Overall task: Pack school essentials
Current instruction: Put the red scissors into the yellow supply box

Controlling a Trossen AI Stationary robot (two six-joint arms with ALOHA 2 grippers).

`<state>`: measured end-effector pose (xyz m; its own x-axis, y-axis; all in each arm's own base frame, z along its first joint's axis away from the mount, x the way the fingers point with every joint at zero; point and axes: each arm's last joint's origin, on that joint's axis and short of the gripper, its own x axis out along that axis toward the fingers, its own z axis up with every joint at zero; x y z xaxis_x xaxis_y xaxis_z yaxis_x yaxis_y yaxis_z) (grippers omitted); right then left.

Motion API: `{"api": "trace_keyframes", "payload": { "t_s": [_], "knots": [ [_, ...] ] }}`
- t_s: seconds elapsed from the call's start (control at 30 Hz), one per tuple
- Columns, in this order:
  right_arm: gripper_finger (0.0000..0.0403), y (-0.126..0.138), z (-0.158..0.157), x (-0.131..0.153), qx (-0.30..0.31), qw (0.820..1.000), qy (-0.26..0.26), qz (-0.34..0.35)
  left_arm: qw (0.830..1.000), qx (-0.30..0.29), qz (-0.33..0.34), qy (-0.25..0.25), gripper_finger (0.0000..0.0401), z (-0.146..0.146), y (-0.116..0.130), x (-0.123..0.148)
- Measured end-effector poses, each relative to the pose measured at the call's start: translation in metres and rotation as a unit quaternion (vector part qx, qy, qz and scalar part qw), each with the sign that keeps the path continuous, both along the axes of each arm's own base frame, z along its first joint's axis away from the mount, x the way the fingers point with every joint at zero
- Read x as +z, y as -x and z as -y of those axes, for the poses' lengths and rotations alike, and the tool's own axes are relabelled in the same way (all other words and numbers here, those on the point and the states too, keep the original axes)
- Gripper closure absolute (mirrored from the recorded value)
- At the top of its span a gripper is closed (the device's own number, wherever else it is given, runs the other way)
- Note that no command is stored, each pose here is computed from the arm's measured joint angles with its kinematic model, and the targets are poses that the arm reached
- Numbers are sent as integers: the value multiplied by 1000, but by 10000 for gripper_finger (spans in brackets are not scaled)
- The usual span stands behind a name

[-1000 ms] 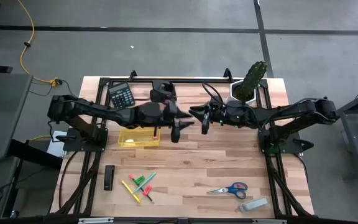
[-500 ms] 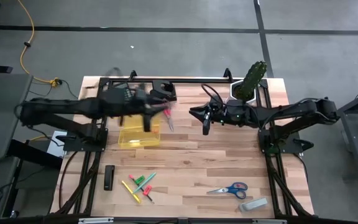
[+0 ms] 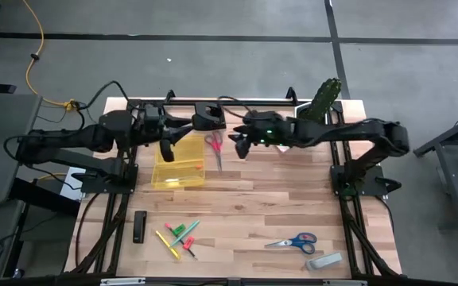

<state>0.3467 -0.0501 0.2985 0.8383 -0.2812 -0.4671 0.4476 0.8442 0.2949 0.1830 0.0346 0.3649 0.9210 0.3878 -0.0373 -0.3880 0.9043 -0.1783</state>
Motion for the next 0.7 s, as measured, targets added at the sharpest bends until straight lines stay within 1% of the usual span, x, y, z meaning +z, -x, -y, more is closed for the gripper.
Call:
{"api": "trace_keyframes", "payload": {
  "t_s": [0.1,0.27,0.33,0.4,0.43,0.5,0.6,0.7],
  "knots": [
    [205,-16,10,-28,-25,998,-44,-26,1000,-9,-7,9,306,2,-4,-3],
    [199,-35,29,-80,-85,988,-110,-73,1000,-15,-6,10,306,4,-5,-4],
    [198,-38,34,-96,-82,985,-120,-93,1000,-16,-5,13,306,4,-5,-4],
    [198,-40,36,-102,-69,985,-118,-101,1000,-16,-4,15,306,4,-5,-4],
    [198,-40,36,-100,-68,987,-112,-98,1000,-16,-4,15,306,4,-5,-4],
    [198,-37,35,-87,-62,991,-80,-86,1000,-16,-5,14,306,5,-5,-4],
    [198,-25,29,-51,-50,997,-14,-53,1000,-18,-4,15,306,5,-5,-3],
    [198,0,22,-19,-41,998,36,-28,1000,-15,-5,13,306,4,-5,-3]
  ]
}}
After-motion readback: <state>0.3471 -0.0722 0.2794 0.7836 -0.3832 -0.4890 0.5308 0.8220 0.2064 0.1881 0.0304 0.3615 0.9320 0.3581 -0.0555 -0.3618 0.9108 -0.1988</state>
